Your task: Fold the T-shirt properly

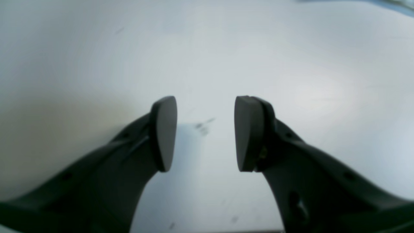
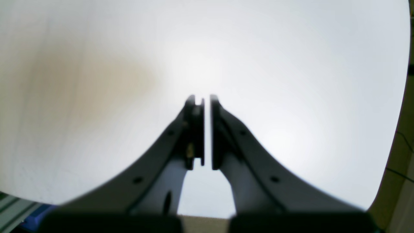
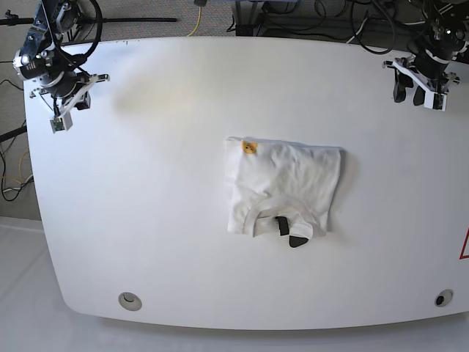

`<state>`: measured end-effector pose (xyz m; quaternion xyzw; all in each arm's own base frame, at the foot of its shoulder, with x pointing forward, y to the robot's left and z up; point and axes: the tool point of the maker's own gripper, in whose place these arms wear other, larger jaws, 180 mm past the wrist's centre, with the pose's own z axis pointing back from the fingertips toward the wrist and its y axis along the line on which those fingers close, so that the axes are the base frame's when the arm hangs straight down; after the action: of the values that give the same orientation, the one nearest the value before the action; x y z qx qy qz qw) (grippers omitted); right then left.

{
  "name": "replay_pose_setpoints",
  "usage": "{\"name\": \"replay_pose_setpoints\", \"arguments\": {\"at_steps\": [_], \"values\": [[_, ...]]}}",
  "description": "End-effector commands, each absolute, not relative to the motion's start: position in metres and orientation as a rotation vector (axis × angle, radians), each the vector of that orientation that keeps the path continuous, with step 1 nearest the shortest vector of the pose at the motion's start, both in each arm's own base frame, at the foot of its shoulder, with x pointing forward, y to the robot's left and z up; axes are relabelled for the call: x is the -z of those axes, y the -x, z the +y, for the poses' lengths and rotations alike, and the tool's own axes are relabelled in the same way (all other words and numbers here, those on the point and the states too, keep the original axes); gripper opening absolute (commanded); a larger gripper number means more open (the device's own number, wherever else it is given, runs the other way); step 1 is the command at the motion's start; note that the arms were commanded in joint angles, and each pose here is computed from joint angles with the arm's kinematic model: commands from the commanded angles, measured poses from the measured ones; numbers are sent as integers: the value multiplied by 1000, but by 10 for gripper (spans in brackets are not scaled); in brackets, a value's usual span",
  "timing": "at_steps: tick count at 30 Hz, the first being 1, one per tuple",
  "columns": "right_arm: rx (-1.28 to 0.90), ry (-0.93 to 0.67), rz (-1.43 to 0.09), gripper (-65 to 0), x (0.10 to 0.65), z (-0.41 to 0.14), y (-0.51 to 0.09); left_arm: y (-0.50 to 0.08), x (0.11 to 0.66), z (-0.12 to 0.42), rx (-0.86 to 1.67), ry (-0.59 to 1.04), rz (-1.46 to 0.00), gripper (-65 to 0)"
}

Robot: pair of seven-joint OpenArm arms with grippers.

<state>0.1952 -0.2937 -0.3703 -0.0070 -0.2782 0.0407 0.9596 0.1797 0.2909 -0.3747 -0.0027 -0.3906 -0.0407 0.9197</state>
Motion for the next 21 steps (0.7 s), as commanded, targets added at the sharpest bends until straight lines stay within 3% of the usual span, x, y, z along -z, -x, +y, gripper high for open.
{"name": "replay_pose_setpoints", "arguments": {"at_steps": [1, 21], "values": [[-71, 63, -592, -650, 357, -312, -191, -177, 364, 299, 82, -17, -830, -384], [91, 257, -425, -650, 344, -387, -76, -82, 375, 344, -66, -137, -661, -384]]}}
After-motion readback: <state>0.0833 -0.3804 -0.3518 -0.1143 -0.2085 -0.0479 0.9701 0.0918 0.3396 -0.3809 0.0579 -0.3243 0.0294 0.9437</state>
